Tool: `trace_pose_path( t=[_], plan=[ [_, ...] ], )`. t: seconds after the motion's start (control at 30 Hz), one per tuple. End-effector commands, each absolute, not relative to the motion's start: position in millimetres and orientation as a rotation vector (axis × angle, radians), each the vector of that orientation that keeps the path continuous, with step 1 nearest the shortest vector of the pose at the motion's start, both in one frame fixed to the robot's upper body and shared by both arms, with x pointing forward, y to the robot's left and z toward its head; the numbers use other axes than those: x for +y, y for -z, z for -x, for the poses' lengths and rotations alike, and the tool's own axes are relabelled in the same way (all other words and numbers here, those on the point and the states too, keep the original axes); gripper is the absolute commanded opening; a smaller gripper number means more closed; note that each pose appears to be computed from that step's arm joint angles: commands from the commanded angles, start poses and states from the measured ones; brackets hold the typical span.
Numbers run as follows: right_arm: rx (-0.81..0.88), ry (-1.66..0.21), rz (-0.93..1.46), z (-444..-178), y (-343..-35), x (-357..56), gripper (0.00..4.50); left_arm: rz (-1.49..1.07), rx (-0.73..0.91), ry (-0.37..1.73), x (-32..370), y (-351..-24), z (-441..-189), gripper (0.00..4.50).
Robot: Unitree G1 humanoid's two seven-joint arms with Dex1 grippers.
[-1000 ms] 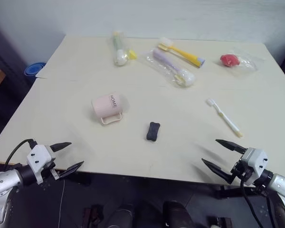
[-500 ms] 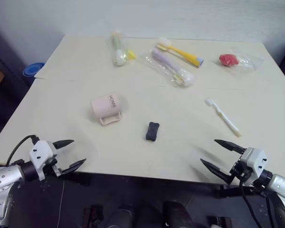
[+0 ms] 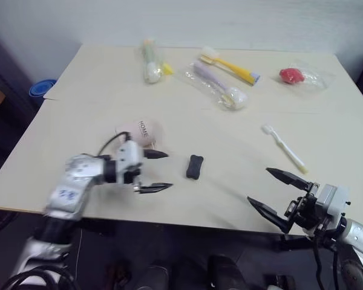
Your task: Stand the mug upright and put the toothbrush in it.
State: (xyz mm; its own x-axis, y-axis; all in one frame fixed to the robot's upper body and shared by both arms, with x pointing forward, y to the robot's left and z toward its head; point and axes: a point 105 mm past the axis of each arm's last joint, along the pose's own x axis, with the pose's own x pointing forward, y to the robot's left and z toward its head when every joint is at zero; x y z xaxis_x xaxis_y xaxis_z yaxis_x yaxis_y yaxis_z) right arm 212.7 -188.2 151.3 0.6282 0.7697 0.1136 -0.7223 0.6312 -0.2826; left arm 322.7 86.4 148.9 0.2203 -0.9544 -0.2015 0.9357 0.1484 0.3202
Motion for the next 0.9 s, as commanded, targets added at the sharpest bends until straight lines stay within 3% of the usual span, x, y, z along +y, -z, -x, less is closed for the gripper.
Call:
trace_pose_path(
  t=[0.03,0.33,0.53,0.7,0.9],
  plan=[
    [-0.240,-0.851,0.213,-205,-158,-189,4.48,-0.464,-0.057,1.385,68,-143,-340,4.50],
    [-0.211,-0.785,0.161,-194,-156,-191,4.48,-0.484,0.067,1.420,43,-106,-361,4.50],
    [-0.237,-0.748,0.153,-194,-157,-192,4.50,-0.518,0.094,1.411,41,-98,-366,3.08],
    [-0.243,-0.787,0.149,-203,-149,-193,4.50,-0.396,-0.185,1.340,54,-141,-358,1.91],
    [-0.278,-0.866,0.137,-216,-149,-188,4.50,-0.167,-0.411,1.077,120,-202,-323,1.91]
  ],
)
